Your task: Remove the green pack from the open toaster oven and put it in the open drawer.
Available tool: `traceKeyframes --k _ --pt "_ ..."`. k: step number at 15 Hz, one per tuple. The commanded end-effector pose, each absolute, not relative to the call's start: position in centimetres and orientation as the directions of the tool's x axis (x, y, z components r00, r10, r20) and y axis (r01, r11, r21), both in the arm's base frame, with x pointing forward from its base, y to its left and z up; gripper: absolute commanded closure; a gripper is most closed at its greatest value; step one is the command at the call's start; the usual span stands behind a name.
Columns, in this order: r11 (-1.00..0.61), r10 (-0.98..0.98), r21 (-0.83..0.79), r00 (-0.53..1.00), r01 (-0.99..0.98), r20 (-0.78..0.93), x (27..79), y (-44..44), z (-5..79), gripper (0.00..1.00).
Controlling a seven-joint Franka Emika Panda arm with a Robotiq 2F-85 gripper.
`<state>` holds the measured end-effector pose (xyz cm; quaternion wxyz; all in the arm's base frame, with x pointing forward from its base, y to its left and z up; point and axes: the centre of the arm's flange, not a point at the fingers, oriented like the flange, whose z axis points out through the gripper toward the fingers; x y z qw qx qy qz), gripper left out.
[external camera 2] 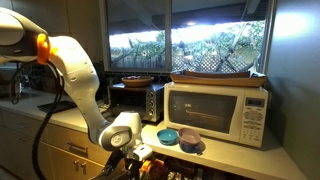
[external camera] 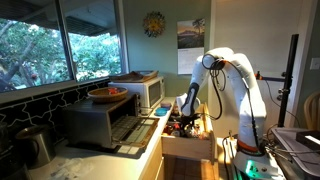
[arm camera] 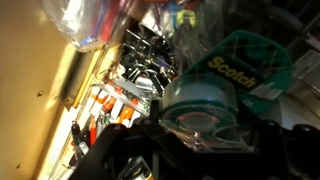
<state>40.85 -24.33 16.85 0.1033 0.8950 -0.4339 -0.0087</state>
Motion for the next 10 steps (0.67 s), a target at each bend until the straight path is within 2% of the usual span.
traceKeyframes --k 1,10 --pt "-0.603 -0.777 0.165 0.621 -0.781 0.099 42.7 -25.0 15.6 0.53" --pt "-0.705 -0.676 0.198 0.73 -0.681 0.103 45.5 -25.1 14.8 0.53"
